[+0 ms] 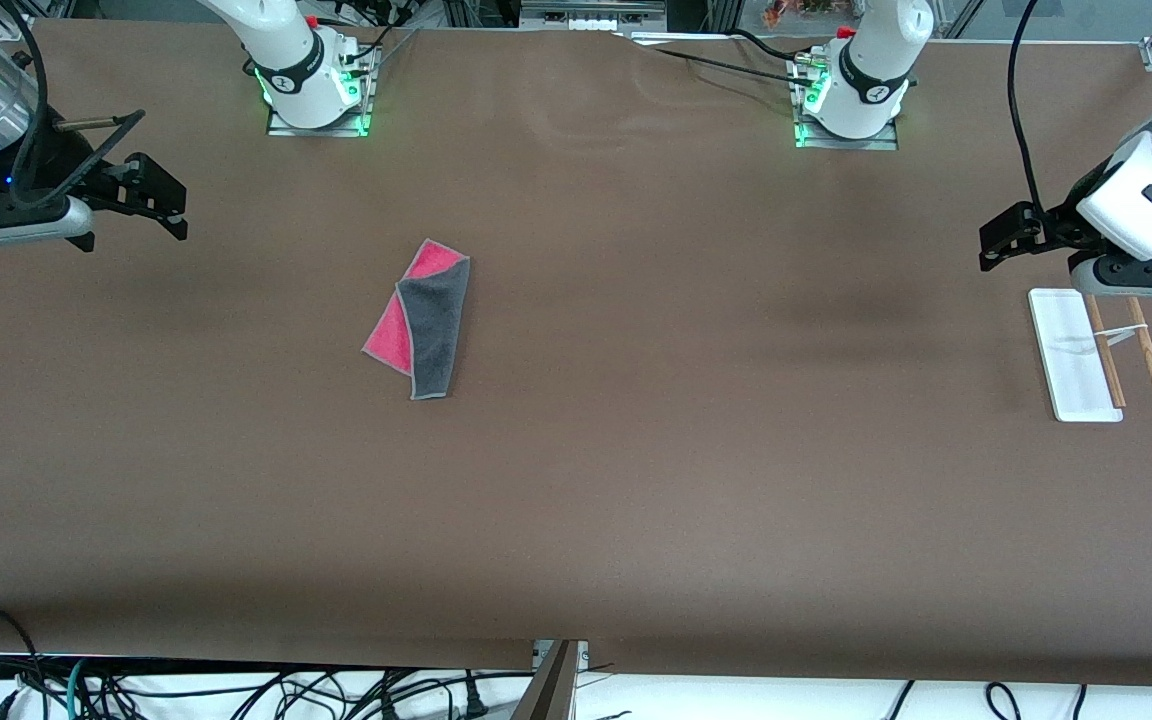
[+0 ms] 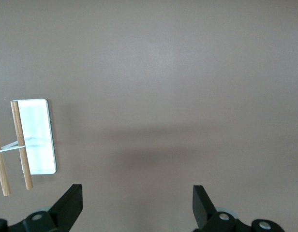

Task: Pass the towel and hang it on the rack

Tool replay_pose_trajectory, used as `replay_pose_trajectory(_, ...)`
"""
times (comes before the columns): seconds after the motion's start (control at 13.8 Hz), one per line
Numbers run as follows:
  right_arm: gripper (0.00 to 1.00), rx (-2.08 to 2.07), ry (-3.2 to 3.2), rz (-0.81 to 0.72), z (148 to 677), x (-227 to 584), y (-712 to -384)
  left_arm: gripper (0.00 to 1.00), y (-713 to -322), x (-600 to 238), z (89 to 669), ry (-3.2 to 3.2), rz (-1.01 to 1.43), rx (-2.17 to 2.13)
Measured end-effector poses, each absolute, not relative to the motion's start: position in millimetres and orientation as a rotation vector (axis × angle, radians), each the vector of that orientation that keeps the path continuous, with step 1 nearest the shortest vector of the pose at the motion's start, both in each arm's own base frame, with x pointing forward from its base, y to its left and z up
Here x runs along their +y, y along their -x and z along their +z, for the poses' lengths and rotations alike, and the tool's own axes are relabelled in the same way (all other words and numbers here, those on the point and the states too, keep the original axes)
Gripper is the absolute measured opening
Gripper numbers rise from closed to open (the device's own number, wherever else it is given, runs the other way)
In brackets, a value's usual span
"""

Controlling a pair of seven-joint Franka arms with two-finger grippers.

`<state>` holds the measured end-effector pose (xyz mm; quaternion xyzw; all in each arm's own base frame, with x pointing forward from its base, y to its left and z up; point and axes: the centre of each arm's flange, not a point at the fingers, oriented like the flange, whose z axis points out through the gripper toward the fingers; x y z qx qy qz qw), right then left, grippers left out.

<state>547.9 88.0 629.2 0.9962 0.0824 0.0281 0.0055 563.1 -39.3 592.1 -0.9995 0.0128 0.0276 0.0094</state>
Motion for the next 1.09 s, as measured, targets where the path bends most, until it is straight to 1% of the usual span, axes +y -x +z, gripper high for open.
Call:
replay_pose_trajectory(0.22, 1.0, 0.259, -3.117, 0.038, 626, 88, -545, 1.0, -563, -39, 592, 3.121, 0.086, 0.04)
replay_pose_trajectory(0.8, 1.0, 0.261, -3.115, -0.005, 623, 88, -543, 1.0, -563, -39, 592, 3.121, 0.086, 0.039)
replay_pose_trajectory(1.09, 1.0, 0.264, -3.11, -0.071, 606, 91, -548, 1.0, -563, -39, 592, 3.121, 0.086, 0.039)
